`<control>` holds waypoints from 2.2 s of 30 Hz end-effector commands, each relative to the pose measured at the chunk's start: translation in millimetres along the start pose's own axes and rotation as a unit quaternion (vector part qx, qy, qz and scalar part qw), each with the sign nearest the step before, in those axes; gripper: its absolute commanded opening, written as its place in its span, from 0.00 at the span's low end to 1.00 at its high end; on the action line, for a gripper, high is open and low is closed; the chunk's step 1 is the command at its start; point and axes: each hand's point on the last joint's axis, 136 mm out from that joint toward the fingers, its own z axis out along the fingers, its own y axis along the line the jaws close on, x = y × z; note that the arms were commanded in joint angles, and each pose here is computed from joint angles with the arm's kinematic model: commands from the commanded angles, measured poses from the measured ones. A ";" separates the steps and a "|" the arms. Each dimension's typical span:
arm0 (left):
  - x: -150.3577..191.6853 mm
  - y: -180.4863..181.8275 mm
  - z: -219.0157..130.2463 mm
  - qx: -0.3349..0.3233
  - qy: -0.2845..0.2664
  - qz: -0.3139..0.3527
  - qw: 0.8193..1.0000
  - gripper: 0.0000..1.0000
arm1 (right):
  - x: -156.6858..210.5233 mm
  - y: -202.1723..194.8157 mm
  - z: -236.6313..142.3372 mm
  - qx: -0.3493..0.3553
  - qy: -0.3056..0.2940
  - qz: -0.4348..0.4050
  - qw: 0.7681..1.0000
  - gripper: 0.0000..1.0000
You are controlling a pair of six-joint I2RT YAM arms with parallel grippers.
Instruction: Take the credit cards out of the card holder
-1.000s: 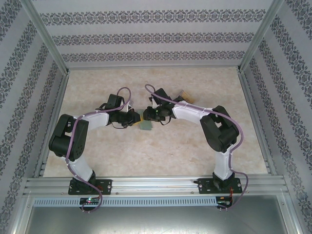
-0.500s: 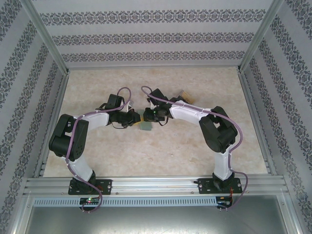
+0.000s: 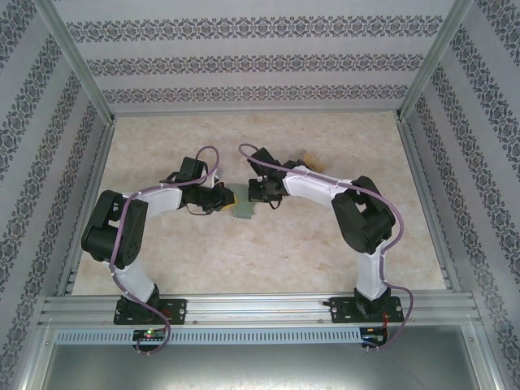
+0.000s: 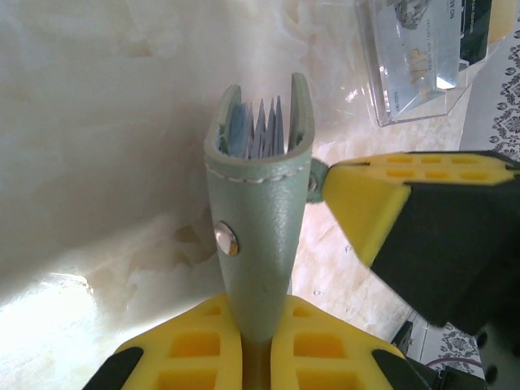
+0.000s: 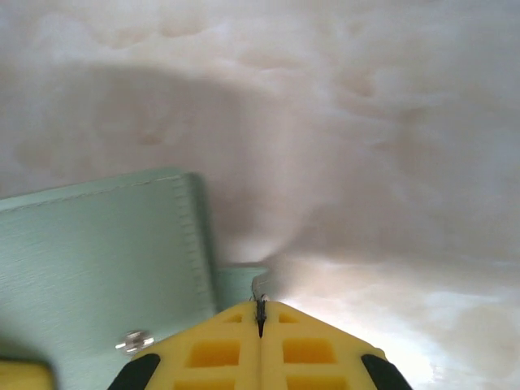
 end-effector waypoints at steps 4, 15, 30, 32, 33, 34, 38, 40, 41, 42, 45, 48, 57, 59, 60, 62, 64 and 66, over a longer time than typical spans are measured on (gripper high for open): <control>-2.9 -9.7 -1.3 0.009 0.004 0.018 1.000 0.00 | 2.6 -19.7 1.3 0.022 0.001 0.021 1.000 0.00; -16.3 12.2 -21.4 -0.098 -0.045 0.024 0.994 0.57 | 3.0 10.2 5.6 -0.052 0.027 0.005 0.998 0.35; -43.2 63.6 -107.3 -0.287 -0.189 -0.006 0.939 0.99 | -1.5 16.2 8.5 -0.050 0.036 -0.014 0.998 0.15; -41.1 74.8 -115.0 -0.298 -0.191 -0.018 0.935 0.99 | -3.4 15.3 1.0 -0.053 0.031 -0.019 0.998 0.08; -40.4 79.9 -119.9 -0.304 -0.194 -0.024 0.933 0.99 | -4.9 15.4 -4.0 -0.055 0.026 -0.024 0.998 0.06; -40.2 83.7 -124.1 -0.307 -0.196 -0.029 0.931 0.99 | -6.8 15.2 -9.7 -0.054 0.019 -0.031 0.998 0.05; -37.2 95.0 -143.5 -0.315 -0.201 -0.051 0.926 0.99 | -22.9 14.7 -39.8 -0.037 -0.042 -0.060 0.997 0.05; -30.3 96.3 -147.6 -0.305 -0.195 -0.070 0.930 0.99 | -32.1 15.9 -56.3 -0.025 -0.077 -0.075 0.994 0.05; -26.4 95.0 -146.4 -0.295 -0.193 -0.073 0.933 0.99 | -35.9 17.7 -64.6 -0.022 -0.091 -0.081 0.992 0.05; -24.1 93.4 -146.4 -0.286 -0.195 -0.075 0.935 0.99 | -38.5 20.5 -71.1 -0.024 -0.101 -0.085 0.991 0.05; -21.7 94.5 -151.3 -0.280 -0.205 -0.080 0.934 0.99 | -41.5 32.6 -82.6 -0.043 -0.113 -0.098 0.988 0.06; -21.4 98.3 -157.9 -0.282 -0.209 -0.089 0.932 0.99 | -41.4 46.7 -86.3 -0.044 -0.127 -0.122 0.983 0.06; -12.9 101.5 -154.2 -0.261 -0.194 -0.104 0.940 0.99 | -35.4 97.6 -78.7 -0.051 -0.157 -0.165 0.972 0.05; -11.3 99.3 -151.8 -0.252 -0.191 -0.103 0.943 0.99 | -33.3 97.8 -75.3 -0.051 -0.153 -0.156 0.974 0.05; -10.3 99.2 -150.9 -0.249 -0.188 -0.103 0.944 0.99 | -32.4 97.2 -74.9 -0.053 -0.151 -0.150 0.976 0.05; -10.3 97.4 -149.6 -0.244 -0.186 -0.102 0.946 0.99 | -30.3 94.6 -74.6 -0.051 -0.149 -0.141 0.977 0.05; -10.8 92.3 -145.1 -0.226 -0.181 -0.099 0.952 1.00 | -28.5 86.6 -70.3 -0.042 -0.140 -0.131 0.981 0.05; -13.9 85.2 -139.3 -0.198 -0.182 -0.098 0.958 1.00 | -27.3 71.3 -62.8 -0.035 -0.121 -0.109 0.986 0.04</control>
